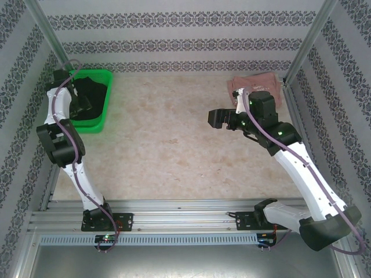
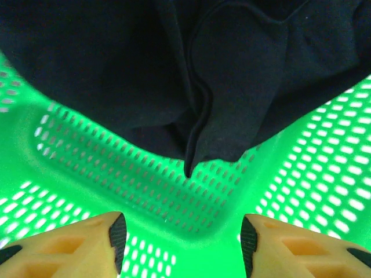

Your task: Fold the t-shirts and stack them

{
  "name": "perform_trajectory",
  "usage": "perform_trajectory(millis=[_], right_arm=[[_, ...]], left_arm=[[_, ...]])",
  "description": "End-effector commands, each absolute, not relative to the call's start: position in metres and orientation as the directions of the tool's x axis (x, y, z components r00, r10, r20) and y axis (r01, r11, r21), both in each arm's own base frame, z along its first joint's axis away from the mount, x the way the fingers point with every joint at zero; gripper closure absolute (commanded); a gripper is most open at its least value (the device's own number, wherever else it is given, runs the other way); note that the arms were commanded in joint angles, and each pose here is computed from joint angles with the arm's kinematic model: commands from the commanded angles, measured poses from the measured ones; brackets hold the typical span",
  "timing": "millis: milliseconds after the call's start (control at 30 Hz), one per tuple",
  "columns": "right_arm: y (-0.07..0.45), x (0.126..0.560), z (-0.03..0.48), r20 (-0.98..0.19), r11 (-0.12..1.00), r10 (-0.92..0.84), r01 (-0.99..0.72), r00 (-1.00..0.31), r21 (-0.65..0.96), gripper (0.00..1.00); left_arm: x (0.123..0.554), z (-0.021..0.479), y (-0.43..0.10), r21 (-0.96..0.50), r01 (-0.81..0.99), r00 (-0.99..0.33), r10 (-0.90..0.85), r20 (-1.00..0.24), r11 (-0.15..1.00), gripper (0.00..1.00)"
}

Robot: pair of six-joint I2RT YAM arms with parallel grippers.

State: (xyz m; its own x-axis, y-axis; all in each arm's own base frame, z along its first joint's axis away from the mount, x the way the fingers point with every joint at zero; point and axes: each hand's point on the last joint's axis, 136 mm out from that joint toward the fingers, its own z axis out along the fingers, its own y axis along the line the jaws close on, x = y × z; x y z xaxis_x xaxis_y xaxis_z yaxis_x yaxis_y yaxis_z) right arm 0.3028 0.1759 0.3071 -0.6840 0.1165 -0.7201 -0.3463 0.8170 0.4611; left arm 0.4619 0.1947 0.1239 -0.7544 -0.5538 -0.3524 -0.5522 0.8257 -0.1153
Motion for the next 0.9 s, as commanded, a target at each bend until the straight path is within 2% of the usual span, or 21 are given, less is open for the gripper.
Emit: perform_trajectory(millis=[0, 100, 300, 400, 633, 733, 867], right_arm=[[0.191, 0.304, 0.313, -0.701, 0.781, 0.126, -0.365, -0.702, 0.506, 0.02], [0.2, 0.308, 0.311, -0.69, 0.768, 0.123, -0.372, -0.713, 0.521, 0.02], [0.232, 0.317, 0.308, -0.675, 0.749, 0.06, -0.414, -0.736, 0.518, 0.02], [0.252, 0.318, 0.31, -0.676, 0.739, 0.017, -0.446, -0.736, 0.504, 0.02], [0.289, 0.311, 0.314, -0.685, 0.712, -0.077, -0.521, -0.724, 0.471, 0.02], [0.295, 0.31, 0.316, -0.685, 0.702, -0.079, -0.529, -0.724, 0.477, 0.02], [0.296, 0.31, 0.317, -0.692, 0.703, -0.08, -0.533, -0.717, 0.47, 0.02]], left_arm=[[0.48, 0.118, 0.199, -0.204, -0.542, -0.723, -0.576, -0.382, 0.815, 0.47], [0.486, 0.1, 0.199, -0.227, -0.551, -0.718, -0.595, -0.362, 0.803, 0.5], [0.508, 0.086, 0.198, -0.341, -0.562, -0.636, -0.657, -0.404, 0.754, 0.52], [0.51, 0.072, 0.202, -0.327, -0.586, -0.637, -0.671, -0.38, 0.741, 0.53], [0.515, 0.064, 0.212, -0.312, -0.621, -0.607, -0.693, -0.389, 0.72, 0.63], [0.518, 0.065, 0.212, -0.319, -0.619, -0.602, -0.695, -0.394, 0.718, 0.72], [0.522, 0.074, 0.213, -0.331, -0.609, -0.592, -0.691, -0.415, 0.721, 0.93]])
